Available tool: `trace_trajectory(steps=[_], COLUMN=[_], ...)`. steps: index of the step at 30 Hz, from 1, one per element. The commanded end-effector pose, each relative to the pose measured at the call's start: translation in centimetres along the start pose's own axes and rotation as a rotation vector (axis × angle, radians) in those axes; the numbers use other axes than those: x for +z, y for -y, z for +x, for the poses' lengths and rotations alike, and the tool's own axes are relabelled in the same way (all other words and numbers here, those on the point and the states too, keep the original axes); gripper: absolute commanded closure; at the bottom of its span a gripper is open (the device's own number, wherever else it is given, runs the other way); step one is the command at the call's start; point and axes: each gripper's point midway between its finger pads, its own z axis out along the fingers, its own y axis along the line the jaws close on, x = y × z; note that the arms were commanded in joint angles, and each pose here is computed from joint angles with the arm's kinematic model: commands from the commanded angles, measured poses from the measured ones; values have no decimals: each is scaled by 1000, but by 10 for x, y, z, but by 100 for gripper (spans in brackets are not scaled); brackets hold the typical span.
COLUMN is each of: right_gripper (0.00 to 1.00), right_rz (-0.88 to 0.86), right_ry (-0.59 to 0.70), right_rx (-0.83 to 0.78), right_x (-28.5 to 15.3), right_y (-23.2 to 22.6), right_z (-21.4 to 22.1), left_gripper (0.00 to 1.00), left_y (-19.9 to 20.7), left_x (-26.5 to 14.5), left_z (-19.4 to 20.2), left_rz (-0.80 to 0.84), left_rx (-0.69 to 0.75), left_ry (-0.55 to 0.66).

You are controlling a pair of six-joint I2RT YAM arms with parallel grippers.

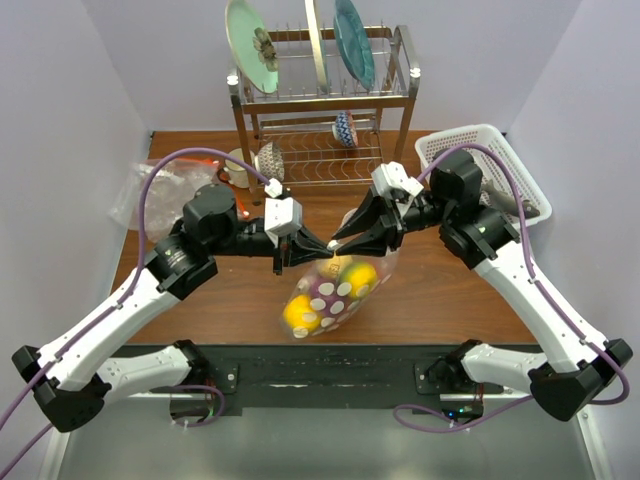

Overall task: Place the food in the zip-top bag and seal the zipper
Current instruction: Zip the zipper food storage bag at the center of the board.

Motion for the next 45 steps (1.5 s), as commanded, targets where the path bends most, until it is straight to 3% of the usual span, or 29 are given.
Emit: trace_trajectory(steps=[1, 3, 4, 6, 22, 36, 45], right_gripper=[79, 87, 96, 100, 100, 100, 100], right_rz=[-11, -13, -11, -10, 109, 295, 469], right_ry=[9, 9, 9, 8, -90, -170, -238], right_rx=[-30, -30, -31, -30, 53, 211, 300], right_x=[0, 0, -1, -1, -5, -13, -33], right_y=[-5, -6, -6, -7, 11, 33, 38], right_z=[-8, -9, -10, -10, 23, 62, 88], left_gripper=[100, 100, 100, 100, 100, 100, 100], left_y=[6, 6, 6, 5, -23, -90, -137], left_x=[-3, -2, -2, -3, -41, -102, -155], left_z=[-34, -34, -34, -36, -66, -76, -56], left_rz=[24, 24, 24, 16, -288, -739, -1113], left_rx=[63, 59, 60, 63, 73, -5, -66], left_ry=[78, 77, 79, 82, 110, 156, 84])
